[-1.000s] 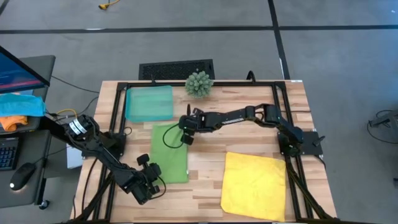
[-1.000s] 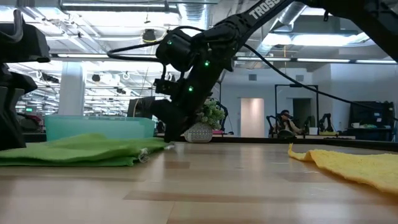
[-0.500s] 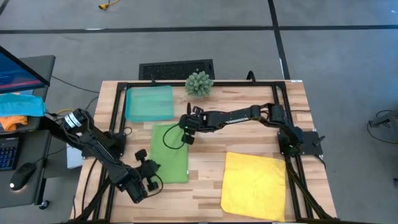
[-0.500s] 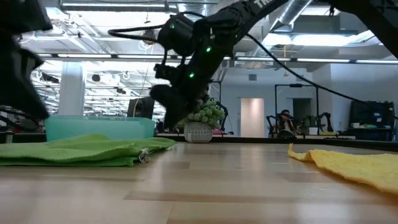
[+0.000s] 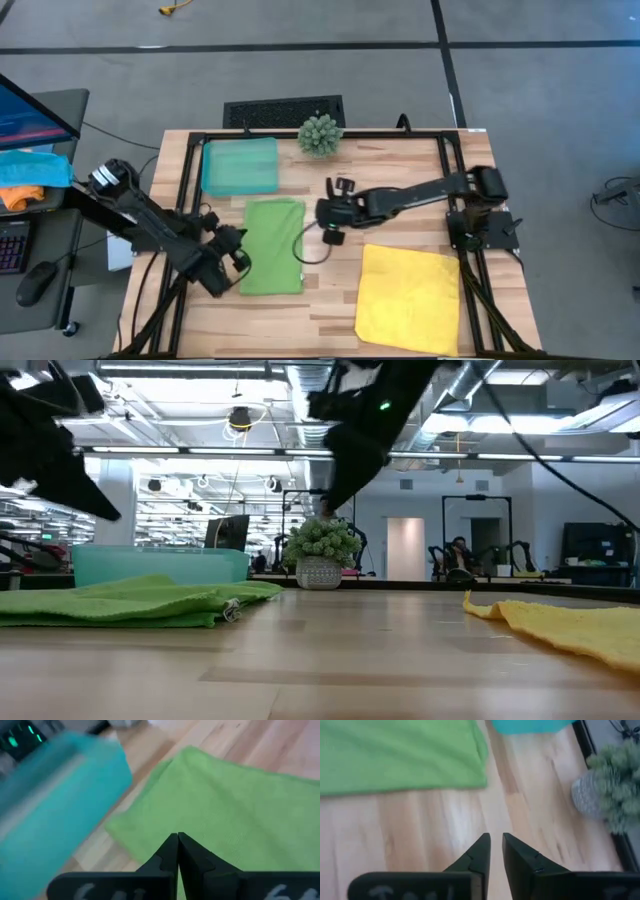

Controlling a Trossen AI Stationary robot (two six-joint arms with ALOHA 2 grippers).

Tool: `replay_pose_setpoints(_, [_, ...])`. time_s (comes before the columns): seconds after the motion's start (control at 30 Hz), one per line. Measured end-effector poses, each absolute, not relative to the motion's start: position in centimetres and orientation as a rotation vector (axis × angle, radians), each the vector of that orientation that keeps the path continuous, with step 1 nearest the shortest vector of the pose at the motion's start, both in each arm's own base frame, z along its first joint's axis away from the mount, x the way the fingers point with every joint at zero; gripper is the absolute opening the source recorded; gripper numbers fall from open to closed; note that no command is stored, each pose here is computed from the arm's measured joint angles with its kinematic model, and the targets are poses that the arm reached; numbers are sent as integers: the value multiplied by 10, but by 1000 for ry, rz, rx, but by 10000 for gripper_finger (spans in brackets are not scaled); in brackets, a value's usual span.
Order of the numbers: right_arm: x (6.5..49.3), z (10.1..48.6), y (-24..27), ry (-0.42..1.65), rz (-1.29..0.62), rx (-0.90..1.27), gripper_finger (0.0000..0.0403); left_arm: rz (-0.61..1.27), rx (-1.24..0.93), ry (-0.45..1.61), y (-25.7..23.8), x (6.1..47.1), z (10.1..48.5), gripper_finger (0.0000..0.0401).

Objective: Roll microfiber towels into tight, uniform cylinder then place into a basket
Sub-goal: Fold the green towel

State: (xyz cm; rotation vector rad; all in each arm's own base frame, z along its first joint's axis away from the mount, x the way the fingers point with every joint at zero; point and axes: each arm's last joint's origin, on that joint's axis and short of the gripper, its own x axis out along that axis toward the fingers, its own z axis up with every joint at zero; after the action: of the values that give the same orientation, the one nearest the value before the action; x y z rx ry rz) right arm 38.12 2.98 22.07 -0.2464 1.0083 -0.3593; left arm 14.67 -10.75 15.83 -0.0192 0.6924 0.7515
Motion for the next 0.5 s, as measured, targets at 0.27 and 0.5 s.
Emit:
replay_pose_setpoints(0.27, [337,212,43,920,-363,-155,63,635,-168,695,-76,149,154,0])
replay_pose_setpoints(0.5, [331,213,38,912,-373,-146,63,575,-238,634,-53,161,157,0])
